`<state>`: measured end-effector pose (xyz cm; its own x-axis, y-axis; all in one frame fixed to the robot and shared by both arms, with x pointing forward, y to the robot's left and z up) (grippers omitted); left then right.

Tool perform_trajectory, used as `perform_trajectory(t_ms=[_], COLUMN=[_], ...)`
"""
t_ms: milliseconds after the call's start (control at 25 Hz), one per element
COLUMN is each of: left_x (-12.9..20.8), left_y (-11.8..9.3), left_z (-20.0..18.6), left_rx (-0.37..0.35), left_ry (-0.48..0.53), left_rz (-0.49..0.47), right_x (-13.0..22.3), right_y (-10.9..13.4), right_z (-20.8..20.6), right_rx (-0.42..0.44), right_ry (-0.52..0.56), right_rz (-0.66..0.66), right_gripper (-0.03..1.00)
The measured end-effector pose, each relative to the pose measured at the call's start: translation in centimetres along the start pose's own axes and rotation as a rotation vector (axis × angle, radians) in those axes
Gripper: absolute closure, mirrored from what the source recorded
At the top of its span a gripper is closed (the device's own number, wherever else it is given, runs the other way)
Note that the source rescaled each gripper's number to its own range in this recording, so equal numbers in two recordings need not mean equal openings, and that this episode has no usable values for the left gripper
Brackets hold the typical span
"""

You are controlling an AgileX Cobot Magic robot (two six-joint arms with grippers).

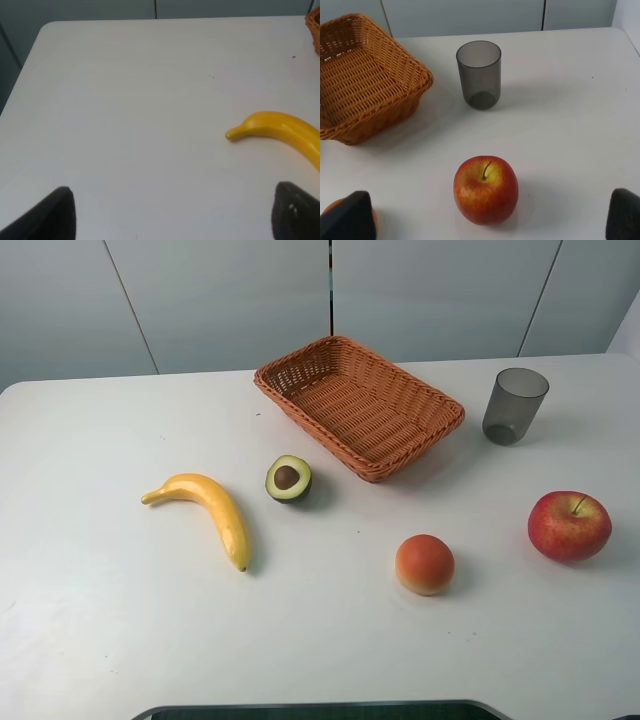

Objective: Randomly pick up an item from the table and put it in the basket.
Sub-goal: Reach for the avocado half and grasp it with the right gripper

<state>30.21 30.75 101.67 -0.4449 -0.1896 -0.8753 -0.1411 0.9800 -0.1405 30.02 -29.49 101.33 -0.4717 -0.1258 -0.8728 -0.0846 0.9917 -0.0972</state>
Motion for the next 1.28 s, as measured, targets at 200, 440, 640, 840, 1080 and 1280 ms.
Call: perform_trajectory(t_ms=[200,440,640,840,1080,1280], left_x=[0.0,0.0,0.0,0.0,0.0,0.0], left_y=[0.0,0.0,0.0,0.0,0.0,0.0], left_z=[0.0,0.0,0.0,0.0,0.0,0.0], left_rx=[0.0,0.0,0.0,0.0,0.0,0.0], left_ry=[0.0,0.0,0.0,0.0,0.0,0.0], left_rz=[0.0,0.0,0.0,0.0,0.0,0.0], right_x=[-0.01,-0.01,-0.01,-0.01,-0.04,-0.04], right_y=[0.1,0.11,0.11,0.11,0.11,0.11], right_z=[-0.01,-0.01,-0.01,-0.01,-0.01,-0.01], right_rx=[-0.015,-0.016,-0.016,-0.016,-0.016,-0.016], right_ry=[-0.002,-0.002,-0.002,-0.002,-0.003,-0.003], right_rz=[-0.008,-0.009,-0.009,-0.009,-0.009,-0.009], right_gripper=[-0.03,-0.03,-0.03,-0.03,-0.03,-0.03])
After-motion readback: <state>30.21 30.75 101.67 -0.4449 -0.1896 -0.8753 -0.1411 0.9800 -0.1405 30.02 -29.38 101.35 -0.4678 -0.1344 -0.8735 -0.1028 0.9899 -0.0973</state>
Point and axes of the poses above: a point on each arm's last joint axis where the gripper is mounted, z pointing out along that axis toward the gripper, y along the wrist's bending axis when the last joint is at zero, x = y × z, the point moved 8 cm from there along z, pointing out along that axis toward the gripper, and after that the axes turned 9 degrees about -z, right-handed, at the moved point
